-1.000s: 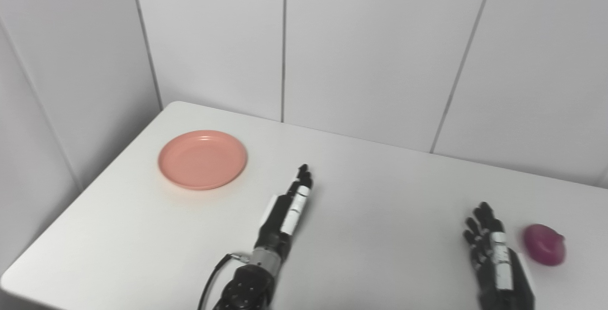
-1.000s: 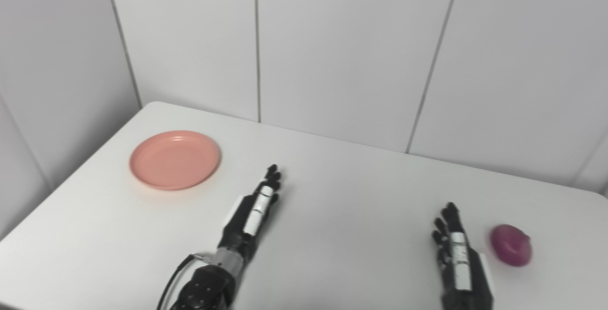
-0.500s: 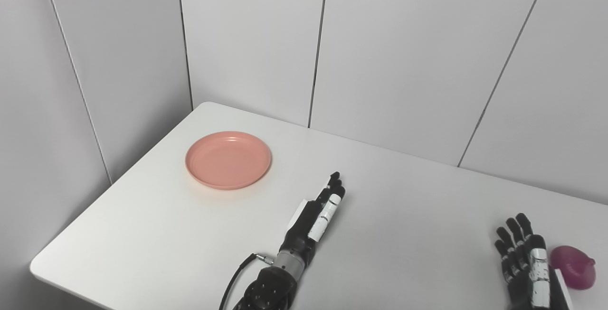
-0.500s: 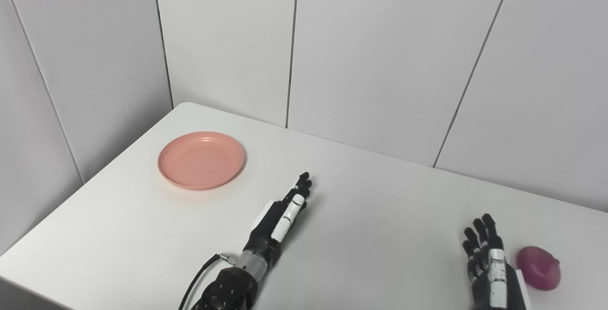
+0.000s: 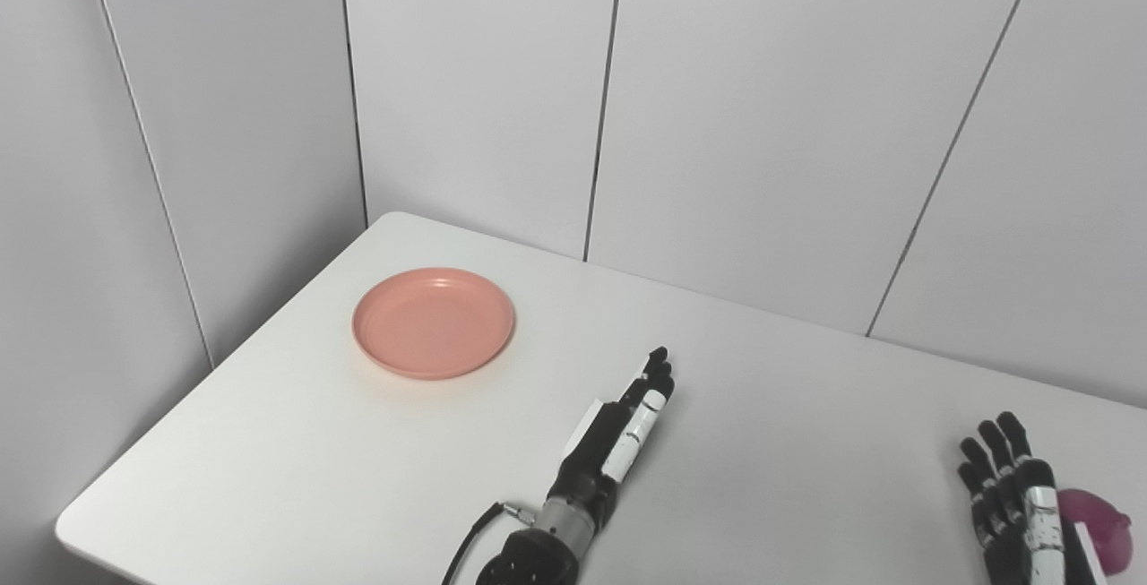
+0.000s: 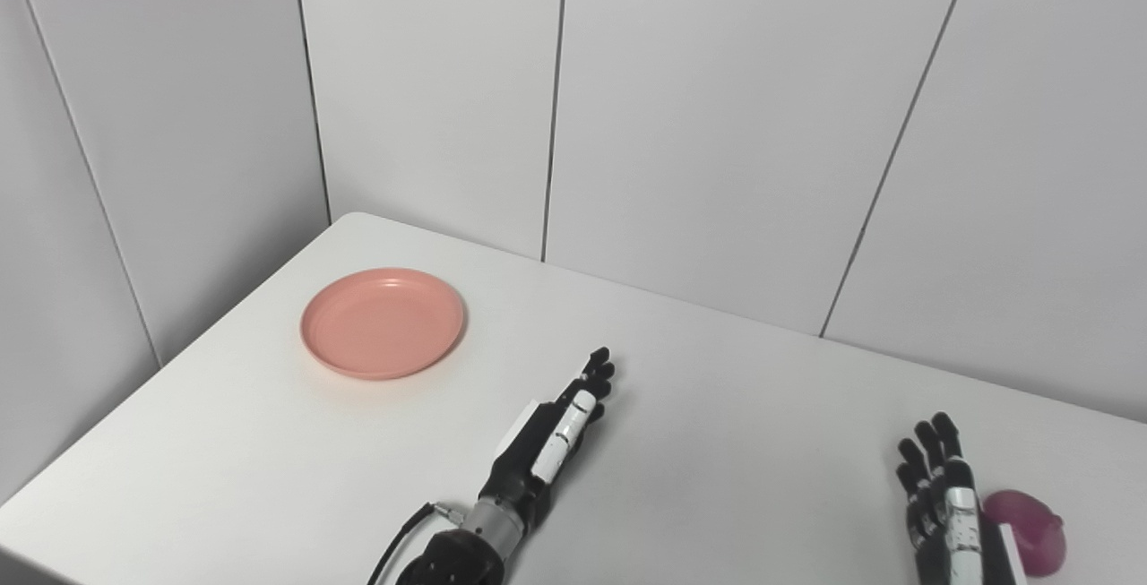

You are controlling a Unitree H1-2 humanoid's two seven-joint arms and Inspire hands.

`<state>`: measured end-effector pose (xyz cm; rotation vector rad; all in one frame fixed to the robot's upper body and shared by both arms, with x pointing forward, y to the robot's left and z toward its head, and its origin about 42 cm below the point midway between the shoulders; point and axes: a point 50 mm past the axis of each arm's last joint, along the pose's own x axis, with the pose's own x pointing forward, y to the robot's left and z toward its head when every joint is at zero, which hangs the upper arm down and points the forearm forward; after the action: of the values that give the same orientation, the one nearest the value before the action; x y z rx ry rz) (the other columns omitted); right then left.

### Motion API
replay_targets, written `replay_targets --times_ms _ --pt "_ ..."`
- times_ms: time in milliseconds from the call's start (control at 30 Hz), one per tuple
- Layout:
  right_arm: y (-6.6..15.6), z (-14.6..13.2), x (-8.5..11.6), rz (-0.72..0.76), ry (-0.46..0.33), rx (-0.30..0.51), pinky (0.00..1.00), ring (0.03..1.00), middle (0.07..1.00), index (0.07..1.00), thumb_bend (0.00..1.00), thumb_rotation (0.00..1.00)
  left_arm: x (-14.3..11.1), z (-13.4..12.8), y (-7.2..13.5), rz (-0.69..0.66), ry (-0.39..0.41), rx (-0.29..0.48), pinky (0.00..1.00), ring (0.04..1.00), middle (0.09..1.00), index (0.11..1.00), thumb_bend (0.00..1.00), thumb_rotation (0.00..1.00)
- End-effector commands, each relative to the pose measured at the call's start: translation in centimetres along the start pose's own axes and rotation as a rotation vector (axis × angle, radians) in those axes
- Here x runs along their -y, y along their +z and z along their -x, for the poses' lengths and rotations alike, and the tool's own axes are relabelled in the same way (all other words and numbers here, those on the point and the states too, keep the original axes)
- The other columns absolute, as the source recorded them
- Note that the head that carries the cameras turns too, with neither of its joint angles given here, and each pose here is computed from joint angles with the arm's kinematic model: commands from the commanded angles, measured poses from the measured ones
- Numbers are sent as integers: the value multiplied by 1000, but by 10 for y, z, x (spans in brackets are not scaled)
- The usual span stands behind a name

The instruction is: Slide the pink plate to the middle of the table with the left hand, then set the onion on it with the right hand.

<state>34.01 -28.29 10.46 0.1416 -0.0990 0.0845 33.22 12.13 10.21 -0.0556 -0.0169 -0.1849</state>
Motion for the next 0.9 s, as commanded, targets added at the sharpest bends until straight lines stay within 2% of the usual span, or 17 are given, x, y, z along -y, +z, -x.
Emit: replay_targets --times_ms 0,267,467,867 --pt "-29 23 9 -17 -23 -57 1000 972 978 990 550 890 1 4 -2 7 32 11 1000 991 989 975 506 1000" --pt "-31 22 12 -16 -24 -55 1000 970 975 985 552 880 -19 -9 24 41 5 128 1000 1000 996 990 543 1000" --pt "-31 22 14 -14 -20 -60 1000 974 978 990 563 888 -34 -14 40 59 19 169 982 981 979 973 560 1000" --pt "-34 23 17 -11 -10 -60 1000 977 984 994 550 891 -77 -25 72 3 126 215 943 923 925 921 567 1000"
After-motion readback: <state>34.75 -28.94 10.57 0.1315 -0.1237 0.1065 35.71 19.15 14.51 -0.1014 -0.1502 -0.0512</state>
